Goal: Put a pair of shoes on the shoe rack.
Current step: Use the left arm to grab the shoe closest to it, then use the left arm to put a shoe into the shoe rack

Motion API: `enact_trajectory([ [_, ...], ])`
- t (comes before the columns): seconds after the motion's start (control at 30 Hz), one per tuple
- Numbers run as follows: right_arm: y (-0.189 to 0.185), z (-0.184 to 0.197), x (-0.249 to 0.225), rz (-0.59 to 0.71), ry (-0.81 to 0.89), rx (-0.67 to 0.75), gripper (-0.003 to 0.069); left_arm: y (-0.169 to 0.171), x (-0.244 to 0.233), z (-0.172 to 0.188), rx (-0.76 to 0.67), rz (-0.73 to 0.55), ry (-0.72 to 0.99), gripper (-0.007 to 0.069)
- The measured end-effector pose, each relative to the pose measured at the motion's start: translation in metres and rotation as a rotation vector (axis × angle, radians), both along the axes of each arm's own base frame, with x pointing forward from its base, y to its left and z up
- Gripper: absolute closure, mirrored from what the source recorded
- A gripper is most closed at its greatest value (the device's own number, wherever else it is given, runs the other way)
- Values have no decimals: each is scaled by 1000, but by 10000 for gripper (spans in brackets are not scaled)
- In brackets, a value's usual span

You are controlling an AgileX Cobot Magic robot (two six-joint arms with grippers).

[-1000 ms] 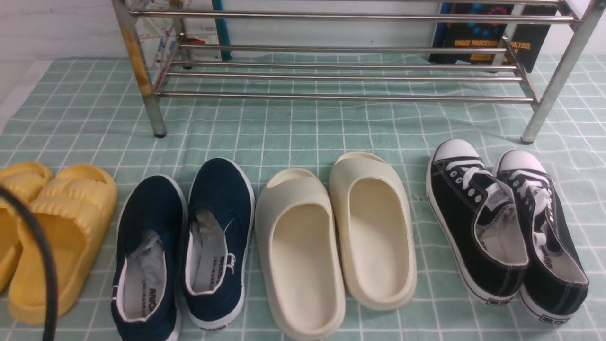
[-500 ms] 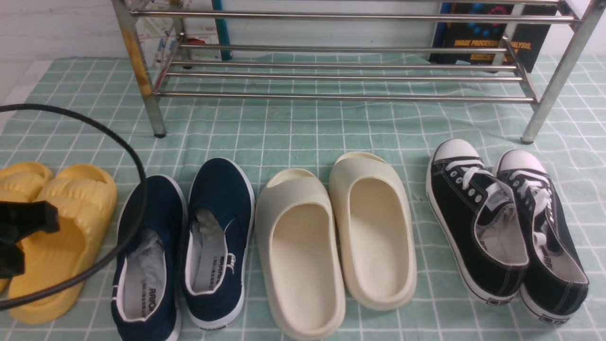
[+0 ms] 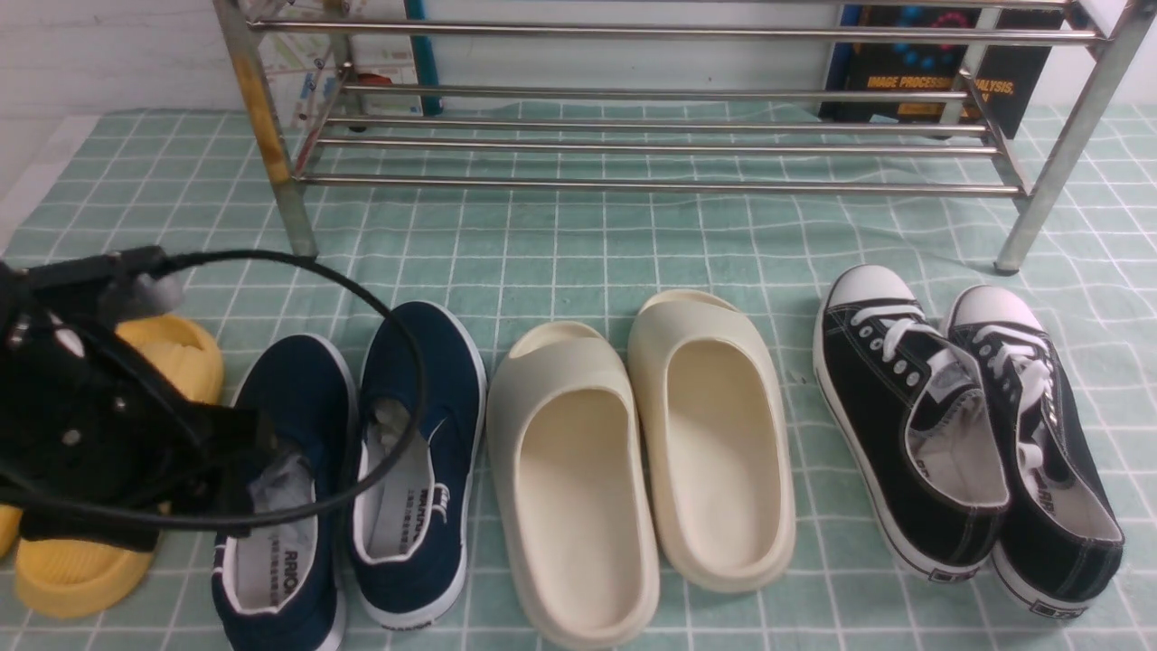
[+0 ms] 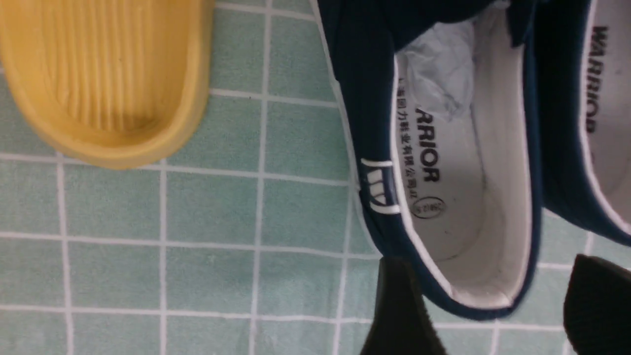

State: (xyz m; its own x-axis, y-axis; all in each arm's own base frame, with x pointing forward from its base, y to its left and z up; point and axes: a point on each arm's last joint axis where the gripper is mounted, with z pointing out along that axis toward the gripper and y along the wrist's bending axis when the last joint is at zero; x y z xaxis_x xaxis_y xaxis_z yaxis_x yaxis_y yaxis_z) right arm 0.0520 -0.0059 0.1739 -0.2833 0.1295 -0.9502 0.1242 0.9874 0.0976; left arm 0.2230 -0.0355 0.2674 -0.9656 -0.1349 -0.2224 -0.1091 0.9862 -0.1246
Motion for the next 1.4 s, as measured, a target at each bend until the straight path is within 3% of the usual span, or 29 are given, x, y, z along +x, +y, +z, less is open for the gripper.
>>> enact_trajectory([
  [0.2, 0, 0, 0, 0, 0, 0, 415, 4, 27, -31, 126, 158, 33, 181],
  [0.47, 0, 0, 0, 0, 0, 0, 415, -10, 45, -70, 33, 143, 148, 257],
  [0.7, 0, 0, 0, 0, 0, 0, 415, -12, 49, -80, 38, 112, 184, 400],
  [0.83, 0, 0, 0, 0, 0, 0, 415, -9, 49, -80, 73, 97, 183, 538],
  [0.93, 0, 0, 0, 0, 0, 0, 415, -7, 49, -79, 94, 91, 185, 599],
  [1.1, 0, 0, 0, 0, 0, 0, 415, -5, 50, -57, 120, 76, 140, 601],
  [1.3, 0, 0, 0, 0, 0, 0, 415, -4, 50, 35, 84, 45, -118, 601],
  [1.4, 0, 0, 0, 0, 0, 0, 415, -9, 60, 63, 45, 13, -213, 601],
])
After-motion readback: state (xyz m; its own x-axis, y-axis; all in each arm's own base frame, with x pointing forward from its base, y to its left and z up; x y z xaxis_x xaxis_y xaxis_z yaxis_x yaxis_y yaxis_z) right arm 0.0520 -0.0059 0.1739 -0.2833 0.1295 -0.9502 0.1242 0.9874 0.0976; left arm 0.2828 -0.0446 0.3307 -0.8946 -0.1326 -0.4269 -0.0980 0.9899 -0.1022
